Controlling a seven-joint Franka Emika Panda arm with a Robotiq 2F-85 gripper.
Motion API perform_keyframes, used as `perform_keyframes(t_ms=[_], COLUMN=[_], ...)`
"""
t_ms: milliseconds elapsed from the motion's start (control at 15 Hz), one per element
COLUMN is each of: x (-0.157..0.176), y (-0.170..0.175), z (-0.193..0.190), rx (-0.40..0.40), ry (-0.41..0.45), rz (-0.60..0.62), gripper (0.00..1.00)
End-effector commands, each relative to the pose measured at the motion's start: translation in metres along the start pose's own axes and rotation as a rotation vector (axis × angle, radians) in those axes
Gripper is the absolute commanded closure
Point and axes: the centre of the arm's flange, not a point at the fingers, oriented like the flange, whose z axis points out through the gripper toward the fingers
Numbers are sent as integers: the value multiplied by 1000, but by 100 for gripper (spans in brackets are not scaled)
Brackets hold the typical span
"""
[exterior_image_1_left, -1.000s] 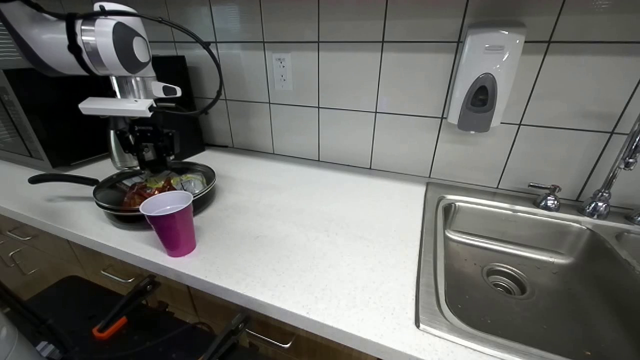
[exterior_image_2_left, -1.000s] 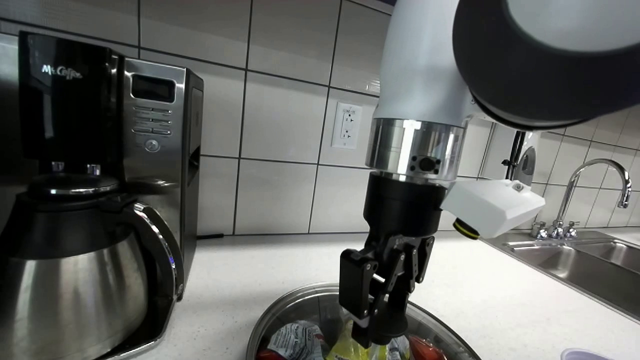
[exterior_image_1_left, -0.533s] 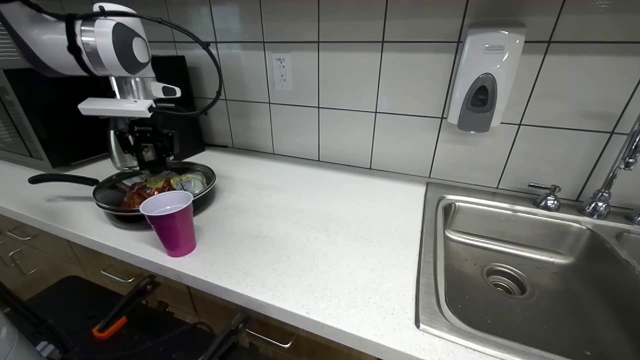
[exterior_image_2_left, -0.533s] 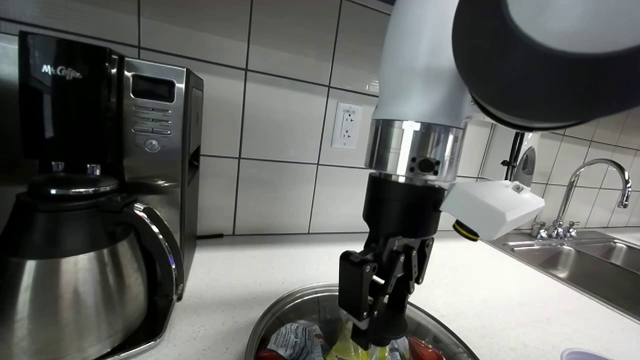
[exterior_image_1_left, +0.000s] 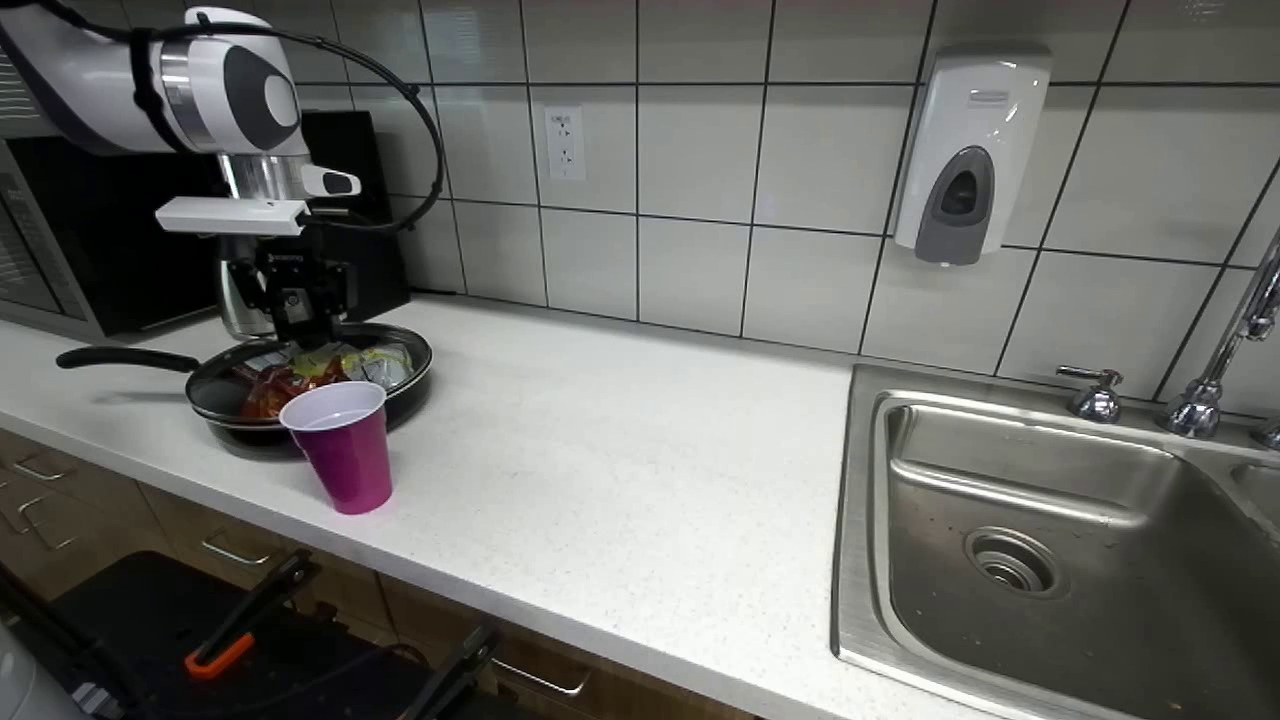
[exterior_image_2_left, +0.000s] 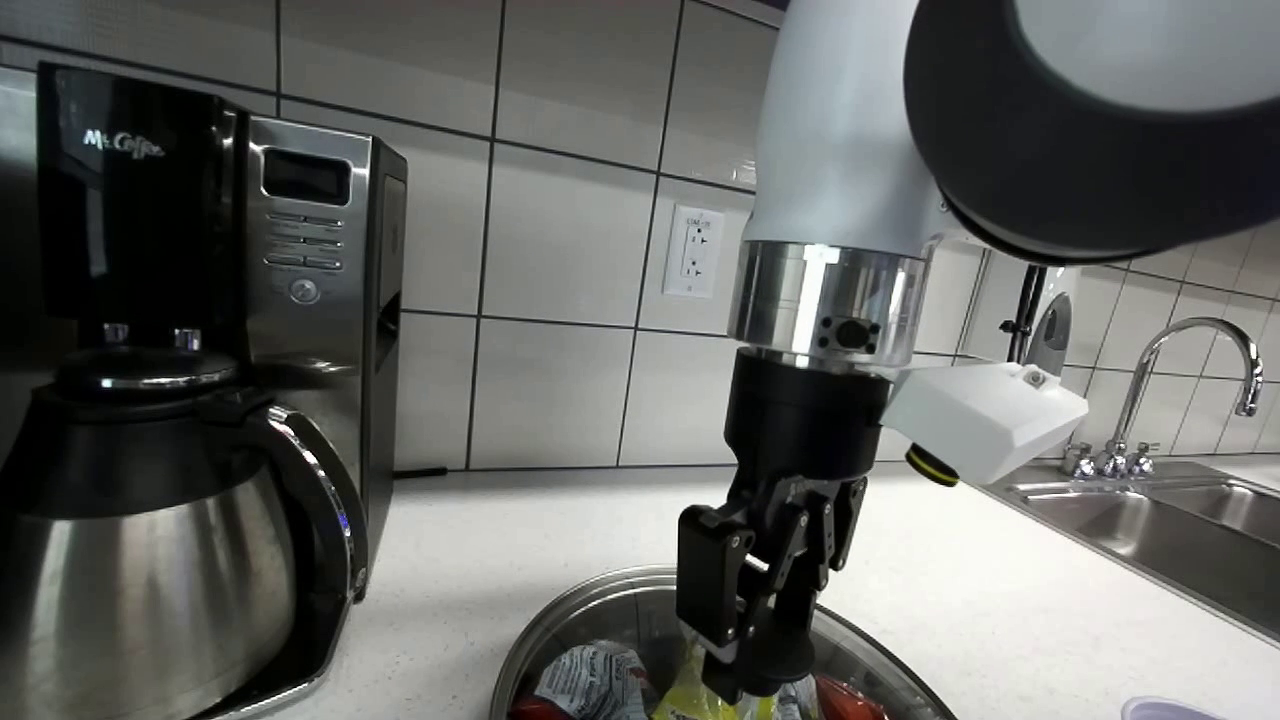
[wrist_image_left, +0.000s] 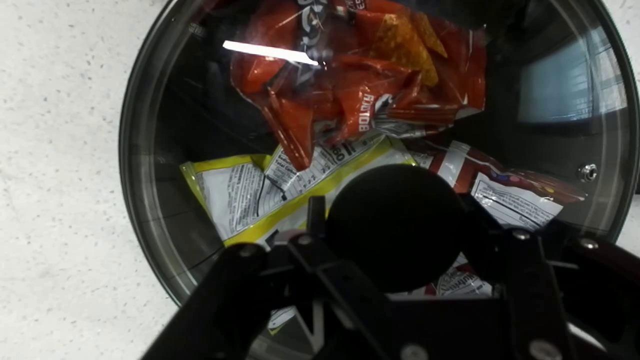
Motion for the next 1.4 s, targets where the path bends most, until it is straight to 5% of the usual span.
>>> perform_keyframes(t_ms=[0, 67, 133, 267, 1333], x=[6, 6, 6, 6, 7], y=[2, 2, 2, 3, 41], z=[2, 3, 2, 1, -44], rx=[-16, -15, -15, -13, -32], ry=[-11, -14, -14, -12, 45], rz=[-2, -4, -4, -3, 49], gripper=[61, 61, 23, 3, 0])
